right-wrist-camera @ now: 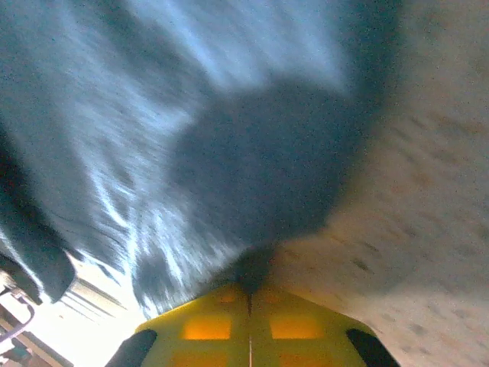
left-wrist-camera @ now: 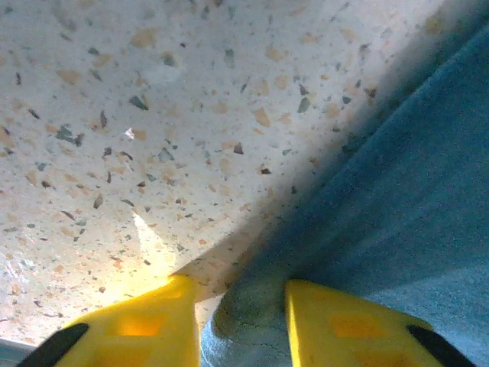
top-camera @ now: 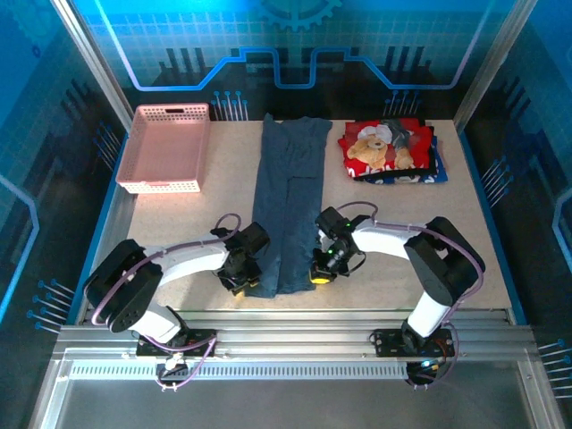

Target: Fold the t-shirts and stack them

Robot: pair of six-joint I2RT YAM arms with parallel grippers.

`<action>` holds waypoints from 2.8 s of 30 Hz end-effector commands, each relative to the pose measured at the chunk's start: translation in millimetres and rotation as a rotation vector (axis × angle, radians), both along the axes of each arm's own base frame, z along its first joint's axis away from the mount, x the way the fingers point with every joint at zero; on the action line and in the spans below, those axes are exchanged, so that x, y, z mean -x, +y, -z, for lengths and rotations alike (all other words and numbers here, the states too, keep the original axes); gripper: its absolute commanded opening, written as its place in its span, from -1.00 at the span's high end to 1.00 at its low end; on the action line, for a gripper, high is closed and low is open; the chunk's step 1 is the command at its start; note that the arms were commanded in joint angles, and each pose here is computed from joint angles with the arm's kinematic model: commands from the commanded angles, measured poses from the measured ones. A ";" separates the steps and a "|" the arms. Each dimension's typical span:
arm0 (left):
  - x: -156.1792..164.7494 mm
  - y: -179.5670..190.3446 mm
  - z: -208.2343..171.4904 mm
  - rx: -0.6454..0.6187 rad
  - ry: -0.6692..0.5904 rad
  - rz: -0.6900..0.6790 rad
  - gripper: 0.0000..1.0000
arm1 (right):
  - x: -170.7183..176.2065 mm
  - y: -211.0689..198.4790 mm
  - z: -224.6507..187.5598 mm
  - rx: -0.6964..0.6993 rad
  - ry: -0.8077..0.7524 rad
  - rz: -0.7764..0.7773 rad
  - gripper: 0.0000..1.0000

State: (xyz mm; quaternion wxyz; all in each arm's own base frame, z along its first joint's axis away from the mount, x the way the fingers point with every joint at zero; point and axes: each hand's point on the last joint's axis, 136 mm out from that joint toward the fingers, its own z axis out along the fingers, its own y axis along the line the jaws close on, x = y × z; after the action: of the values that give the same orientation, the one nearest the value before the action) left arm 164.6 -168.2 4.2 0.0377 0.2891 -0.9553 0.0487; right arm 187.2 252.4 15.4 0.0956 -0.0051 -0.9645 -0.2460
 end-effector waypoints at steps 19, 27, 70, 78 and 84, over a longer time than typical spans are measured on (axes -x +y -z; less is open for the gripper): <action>-76.0 -132.1 -104.3 0.628 -0.498 0.180 1.00 | 12.5 4.7 -39.0 -0.061 -0.043 -0.053 1.00; -73.5 -127.6 -134.6 0.623 -0.520 0.206 1.00 | 17.7 -1.0 -60.3 -0.069 -0.066 -0.049 1.00; -241.4 -2.2 -193.4 0.482 -0.689 0.119 1.00 | -217.8 -25.9 -157.5 -0.129 -0.316 0.127 1.00; -283.9 -0.5 -166.8 0.467 -0.650 0.156 1.00 | -257.7 -29.1 -140.0 -0.110 -0.307 0.158 1.00; -313.0 -2.3 -136.2 0.462 -0.614 0.170 1.00 | -285.2 -31.0 -117.0 -0.095 -0.285 0.169 1.00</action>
State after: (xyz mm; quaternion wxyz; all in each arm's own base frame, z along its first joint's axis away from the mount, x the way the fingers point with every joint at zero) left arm 467.3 -169.5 143.1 -0.1857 0.1855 -0.9040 0.3373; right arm 465.5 226.8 141.7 -0.0776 -0.0447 -0.9498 -0.2999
